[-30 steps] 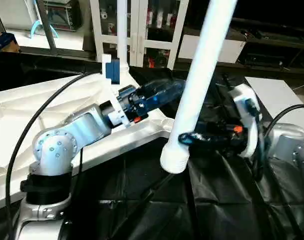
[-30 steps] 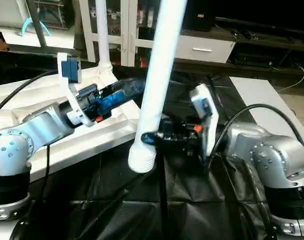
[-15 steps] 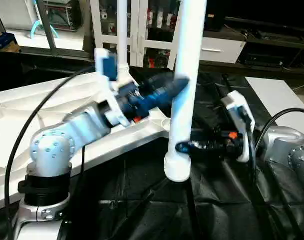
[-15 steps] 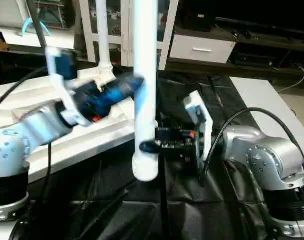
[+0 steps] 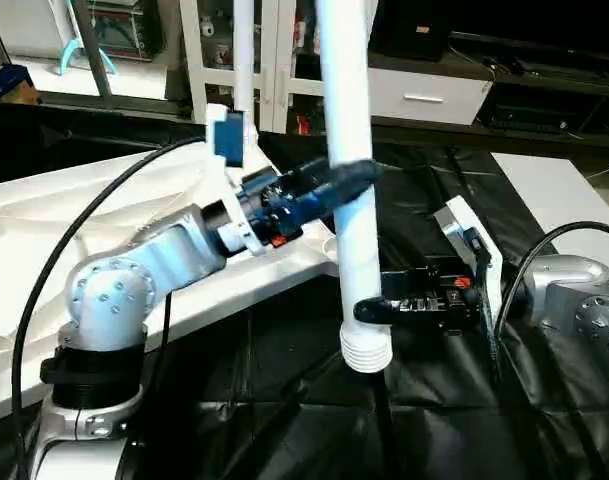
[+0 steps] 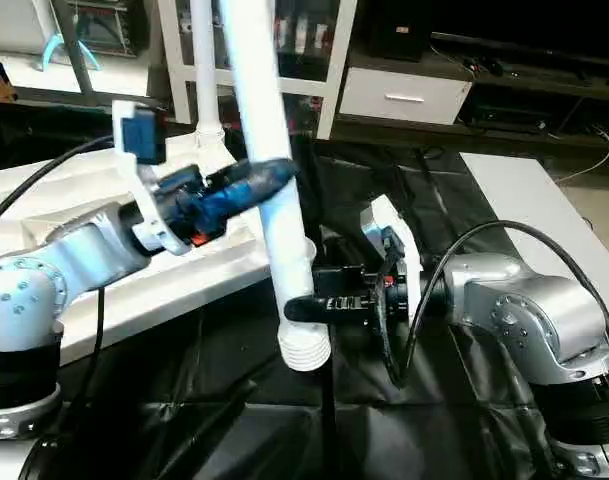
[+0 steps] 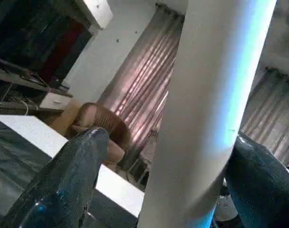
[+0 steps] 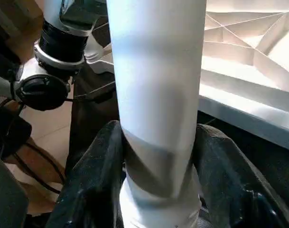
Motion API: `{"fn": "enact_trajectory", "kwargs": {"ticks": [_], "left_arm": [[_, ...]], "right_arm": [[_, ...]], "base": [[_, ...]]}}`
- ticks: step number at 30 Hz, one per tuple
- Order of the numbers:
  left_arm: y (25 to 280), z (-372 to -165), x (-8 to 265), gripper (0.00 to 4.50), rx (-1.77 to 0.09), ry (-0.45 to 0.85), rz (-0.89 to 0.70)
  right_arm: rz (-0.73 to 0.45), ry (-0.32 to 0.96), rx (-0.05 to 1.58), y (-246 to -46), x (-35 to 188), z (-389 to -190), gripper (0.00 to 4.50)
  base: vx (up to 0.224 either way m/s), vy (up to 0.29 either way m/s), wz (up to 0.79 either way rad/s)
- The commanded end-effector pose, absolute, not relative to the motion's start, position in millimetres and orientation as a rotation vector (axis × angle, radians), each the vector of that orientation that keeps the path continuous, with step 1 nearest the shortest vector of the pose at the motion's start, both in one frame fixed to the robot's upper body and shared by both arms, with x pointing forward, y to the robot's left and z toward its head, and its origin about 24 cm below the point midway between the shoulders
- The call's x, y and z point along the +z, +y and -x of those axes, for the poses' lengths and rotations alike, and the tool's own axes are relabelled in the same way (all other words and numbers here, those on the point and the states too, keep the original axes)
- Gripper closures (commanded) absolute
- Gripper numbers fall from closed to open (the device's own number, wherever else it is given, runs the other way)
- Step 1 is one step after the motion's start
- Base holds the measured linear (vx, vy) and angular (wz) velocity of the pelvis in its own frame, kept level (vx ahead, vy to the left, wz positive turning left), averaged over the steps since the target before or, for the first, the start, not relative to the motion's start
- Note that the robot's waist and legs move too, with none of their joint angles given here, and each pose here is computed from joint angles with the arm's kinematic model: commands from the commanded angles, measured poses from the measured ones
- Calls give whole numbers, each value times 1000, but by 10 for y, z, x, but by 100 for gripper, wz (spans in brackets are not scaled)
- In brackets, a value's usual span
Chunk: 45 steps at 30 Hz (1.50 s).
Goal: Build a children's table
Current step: Insert table leg to table base
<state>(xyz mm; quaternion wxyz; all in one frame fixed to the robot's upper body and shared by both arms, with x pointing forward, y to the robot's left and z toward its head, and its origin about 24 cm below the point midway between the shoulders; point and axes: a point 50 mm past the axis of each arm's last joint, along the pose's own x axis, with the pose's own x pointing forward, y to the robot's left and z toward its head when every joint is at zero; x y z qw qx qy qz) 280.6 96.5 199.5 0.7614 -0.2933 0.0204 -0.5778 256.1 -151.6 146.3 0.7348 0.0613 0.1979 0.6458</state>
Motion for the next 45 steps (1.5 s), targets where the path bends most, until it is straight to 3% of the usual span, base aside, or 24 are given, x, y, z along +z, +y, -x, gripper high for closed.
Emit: {"fn": "enact_trajectory", "kwargs": {"ticks": [1,21,27,29,31,33,36,45], "left_arm": [[954,-2817,2051,78,-1265,38,638],[979,-2914,2079,255,-1180,11,671],[967,-2932,2121,267,-1161,-12,688],[965,-2937,2133,268,-1157,-18,691],[963,-2939,2142,268,-1154,-23,691],[958,-2953,2173,271,-1143,-41,690],[938,-2949,2194,273,-1150,-46,696],[894,-2898,2216,273,-1191,-45,699]], "right_arm": [[-109,413,1412,-1535,1505,-2577,266],[-93,388,1388,-1539,1516,-2624,267],[-103,368,1371,-1523,1534,-2653,267],[-112,361,1362,-1514,1549,-2671,197],[-115,359,1357,-1507,1556,-2679,197],[-104,361,1361,-1479,1557,-2686,162],[-93,377,1356,-1445,1528,-2699,145],[-84,395,1343,-1367,1478,-2753,137]], "base": [[0,0,0],[0,0,0],[0,0,0],[0,0,0],[0,0,0],[0,0,0],[0,0,0],[0,0,0]]}}
